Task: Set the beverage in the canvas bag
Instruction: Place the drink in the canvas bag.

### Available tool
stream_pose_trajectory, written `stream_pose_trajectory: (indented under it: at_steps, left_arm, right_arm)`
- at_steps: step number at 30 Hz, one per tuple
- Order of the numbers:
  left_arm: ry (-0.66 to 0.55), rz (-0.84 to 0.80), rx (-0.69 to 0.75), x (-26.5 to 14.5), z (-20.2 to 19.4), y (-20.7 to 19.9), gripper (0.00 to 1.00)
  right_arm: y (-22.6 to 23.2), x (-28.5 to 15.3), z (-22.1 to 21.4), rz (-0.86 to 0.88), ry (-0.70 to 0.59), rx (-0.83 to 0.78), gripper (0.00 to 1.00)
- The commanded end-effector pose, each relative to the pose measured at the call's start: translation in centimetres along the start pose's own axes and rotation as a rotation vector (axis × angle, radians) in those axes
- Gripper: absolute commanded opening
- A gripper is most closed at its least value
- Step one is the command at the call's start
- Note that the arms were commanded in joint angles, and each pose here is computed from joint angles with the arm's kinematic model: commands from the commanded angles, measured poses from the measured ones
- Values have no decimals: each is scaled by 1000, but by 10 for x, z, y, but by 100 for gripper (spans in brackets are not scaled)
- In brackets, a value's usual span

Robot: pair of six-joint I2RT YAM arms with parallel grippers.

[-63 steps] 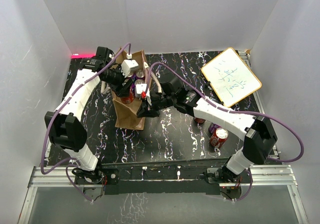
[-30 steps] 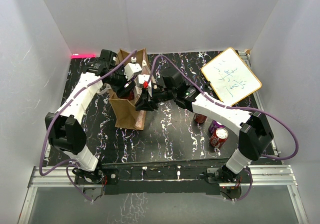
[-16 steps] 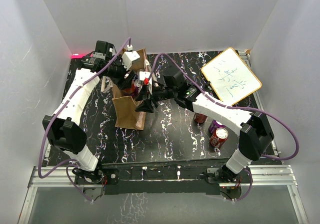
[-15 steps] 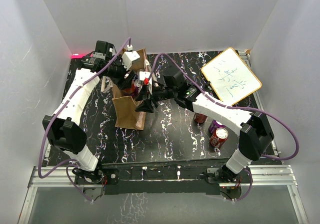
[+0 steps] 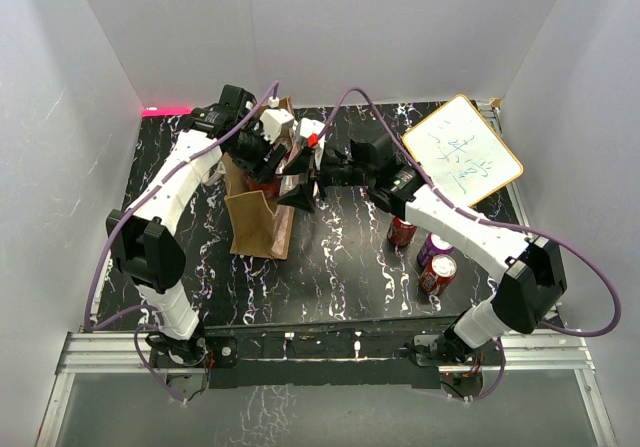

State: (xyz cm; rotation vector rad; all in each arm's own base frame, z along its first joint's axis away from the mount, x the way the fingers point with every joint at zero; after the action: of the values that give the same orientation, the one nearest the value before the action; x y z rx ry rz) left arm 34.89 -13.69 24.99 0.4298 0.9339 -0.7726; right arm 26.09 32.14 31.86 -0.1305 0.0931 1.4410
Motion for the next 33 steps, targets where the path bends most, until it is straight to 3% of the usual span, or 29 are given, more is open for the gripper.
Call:
stream_pose_trajectory:
  at_steps: [1, 9, 27, 33]
  left_arm:
    - [-40, 99, -86, -20, 2, 0, 0]
    - [15, 159, -53, -19, -17, 3, 0]
    - [-32, 160, -183, 9, -32, 24, 0]
    - [-46, 160, -128, 11, -39, 29, 0]
  right_arm:
    - [-7, -16, 27, -77, -78, -43, 72]
    - [-21, -25, 23, -138, -75, -20, 72]
    - [-54, -39, 7, -193, -67, 36, 73]
    - [-66, -37, 4, -190, -62, 55, 73]
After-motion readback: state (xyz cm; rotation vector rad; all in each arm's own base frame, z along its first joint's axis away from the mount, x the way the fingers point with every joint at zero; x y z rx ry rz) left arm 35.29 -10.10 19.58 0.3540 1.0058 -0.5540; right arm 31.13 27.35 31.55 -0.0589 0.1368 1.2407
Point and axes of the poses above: each gripper's point midway between its finger pads, its own x axis out along the fingers, its own y axis along the line the jaws close on, z = x × y, the point moved 6 cm from there along -x, back along the fingers
